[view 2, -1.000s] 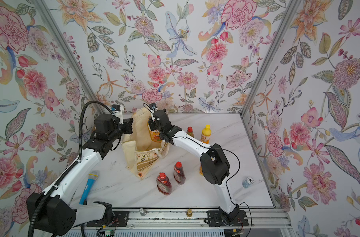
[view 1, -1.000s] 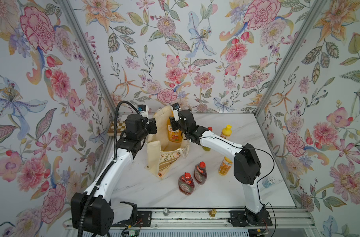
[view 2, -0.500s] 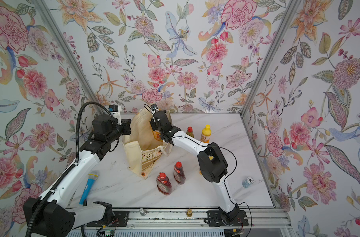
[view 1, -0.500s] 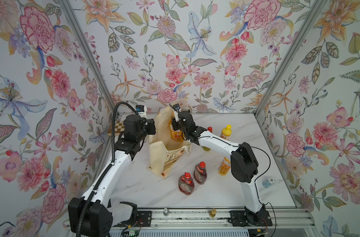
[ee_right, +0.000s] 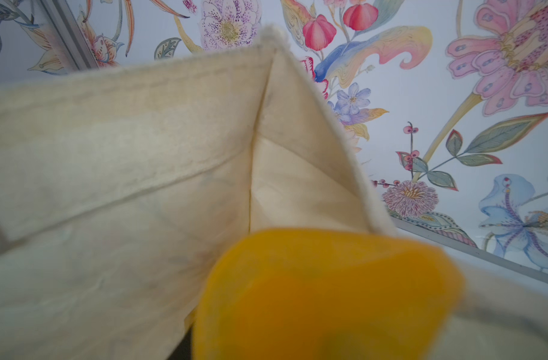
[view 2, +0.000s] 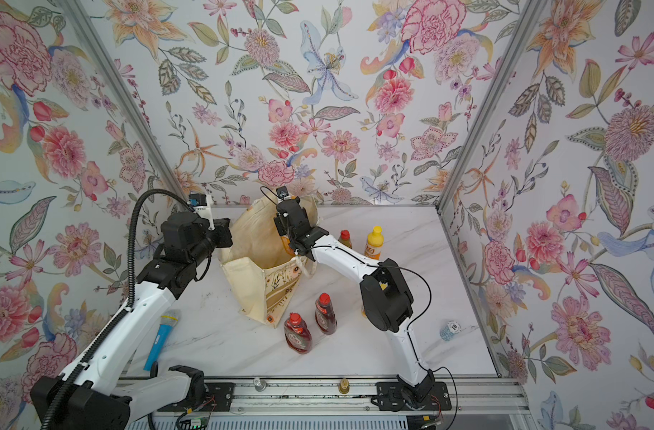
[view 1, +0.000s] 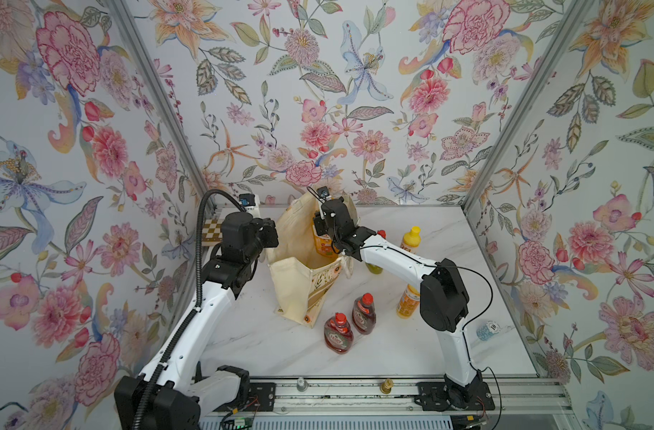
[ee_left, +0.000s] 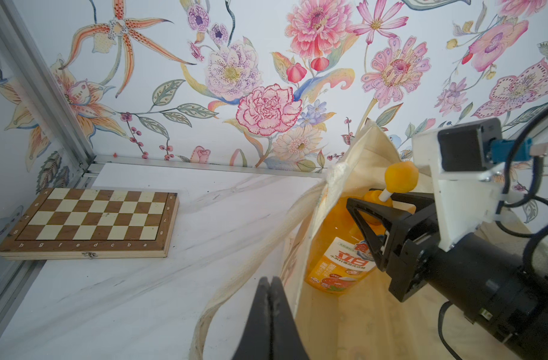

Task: Pack dish soap into the shopping bag
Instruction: Place the bottle of dish soap in the shopping bag.

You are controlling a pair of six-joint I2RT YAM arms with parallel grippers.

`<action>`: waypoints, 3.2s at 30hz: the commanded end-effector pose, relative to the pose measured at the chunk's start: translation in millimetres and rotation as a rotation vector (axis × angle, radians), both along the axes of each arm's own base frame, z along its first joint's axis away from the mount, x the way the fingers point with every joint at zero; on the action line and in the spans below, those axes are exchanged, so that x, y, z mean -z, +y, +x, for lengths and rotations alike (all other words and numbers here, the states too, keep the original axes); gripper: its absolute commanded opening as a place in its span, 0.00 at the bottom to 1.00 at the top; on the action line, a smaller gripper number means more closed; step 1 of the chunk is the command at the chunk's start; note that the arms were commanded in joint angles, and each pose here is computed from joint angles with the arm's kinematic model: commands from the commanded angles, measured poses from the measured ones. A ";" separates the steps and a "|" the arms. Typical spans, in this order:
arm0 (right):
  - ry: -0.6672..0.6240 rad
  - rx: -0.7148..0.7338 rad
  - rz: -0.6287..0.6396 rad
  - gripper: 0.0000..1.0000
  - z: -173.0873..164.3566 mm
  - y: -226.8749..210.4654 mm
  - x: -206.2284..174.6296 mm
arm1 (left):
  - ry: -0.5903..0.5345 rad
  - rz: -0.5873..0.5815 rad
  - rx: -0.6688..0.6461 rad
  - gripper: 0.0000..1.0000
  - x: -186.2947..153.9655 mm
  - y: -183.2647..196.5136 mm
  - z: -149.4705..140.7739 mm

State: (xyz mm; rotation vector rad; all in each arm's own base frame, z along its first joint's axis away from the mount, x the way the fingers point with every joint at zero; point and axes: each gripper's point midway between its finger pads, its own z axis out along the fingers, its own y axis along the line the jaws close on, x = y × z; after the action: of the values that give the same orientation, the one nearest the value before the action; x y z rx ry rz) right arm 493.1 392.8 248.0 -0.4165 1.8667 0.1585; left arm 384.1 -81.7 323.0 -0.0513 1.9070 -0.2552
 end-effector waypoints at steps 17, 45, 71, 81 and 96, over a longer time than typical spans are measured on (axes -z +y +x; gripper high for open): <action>-0.120 0.049 0.134 0.00 -0.4 -17.2 -72.3 | 0.008 0.052 0.096 0.85 -2.3 -22.0 34.7; -0.089 -0.007 0.295 0.00 0.1 18.1 -71.8 | 0.181 0.147 0.244 0.00 50.8 -61.3 80.9; -0.047 0.283 -0.061 0.00 23.8 -40.0 -4.7 | 0.099 0.211 -0.044 0.00 4.6 23.5 59.0; 0.010 0.119 0.034 0.34 14.5 -8.5 -5.3 | 0.076 0.117 0.100 0.00 15.5 -6.3 59.4; -0.007 0.040 0.139 0.70 -0.2 1.8 -54.4 | 0.070 0.101 0.174 0.03 22.5 -26.1 69.7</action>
State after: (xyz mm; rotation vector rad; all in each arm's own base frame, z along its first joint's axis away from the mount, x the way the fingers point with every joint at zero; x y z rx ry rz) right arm 499.7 399.5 241.9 -0.3265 1.9270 0.1828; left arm 444.4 -106.3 285.5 0.1810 2.0590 -0.2634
